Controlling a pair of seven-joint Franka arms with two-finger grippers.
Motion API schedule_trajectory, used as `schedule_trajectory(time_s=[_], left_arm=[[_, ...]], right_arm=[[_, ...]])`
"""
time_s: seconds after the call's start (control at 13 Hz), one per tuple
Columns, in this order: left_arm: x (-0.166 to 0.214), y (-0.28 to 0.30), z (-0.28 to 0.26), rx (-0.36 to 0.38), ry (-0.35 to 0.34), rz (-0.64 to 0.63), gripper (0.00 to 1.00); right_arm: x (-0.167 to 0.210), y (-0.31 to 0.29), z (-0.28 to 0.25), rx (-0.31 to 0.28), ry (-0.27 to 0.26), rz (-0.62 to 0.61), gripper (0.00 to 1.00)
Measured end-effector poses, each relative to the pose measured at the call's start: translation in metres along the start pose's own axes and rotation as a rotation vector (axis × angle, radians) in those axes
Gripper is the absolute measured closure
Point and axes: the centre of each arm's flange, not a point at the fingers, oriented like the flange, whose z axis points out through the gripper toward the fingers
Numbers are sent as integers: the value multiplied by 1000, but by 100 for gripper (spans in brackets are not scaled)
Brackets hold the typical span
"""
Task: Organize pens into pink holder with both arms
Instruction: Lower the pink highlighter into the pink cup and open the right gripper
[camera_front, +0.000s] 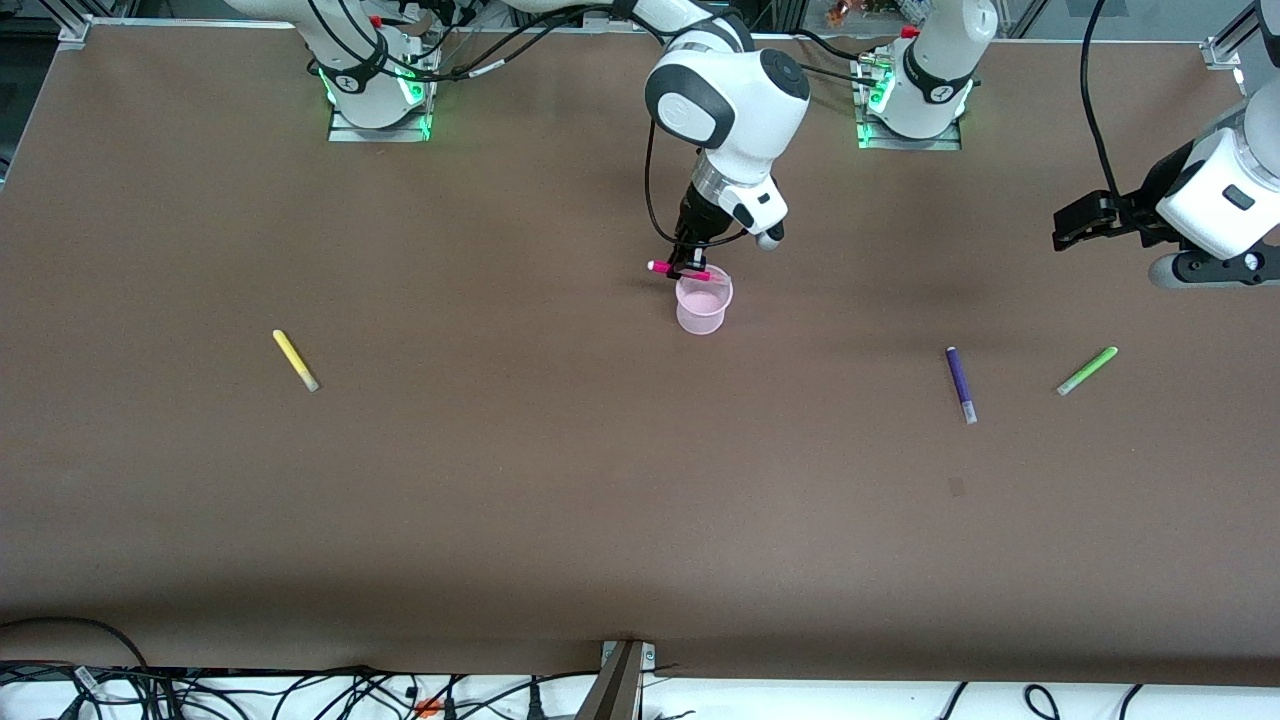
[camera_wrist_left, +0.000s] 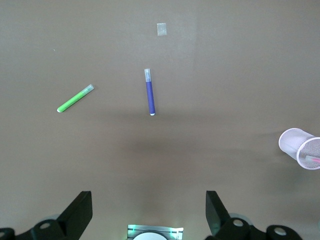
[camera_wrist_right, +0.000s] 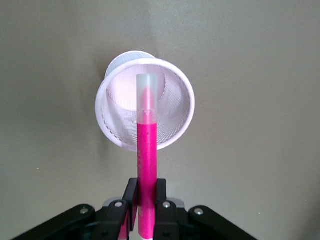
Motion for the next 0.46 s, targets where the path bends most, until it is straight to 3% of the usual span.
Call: schedule_trajectory(time_s=[0.46], left_arm=[[0, 0, 0, 0, 0, 0, 0]], right_arm=[[1, -1, 6, 1, -9, -4, 83]])
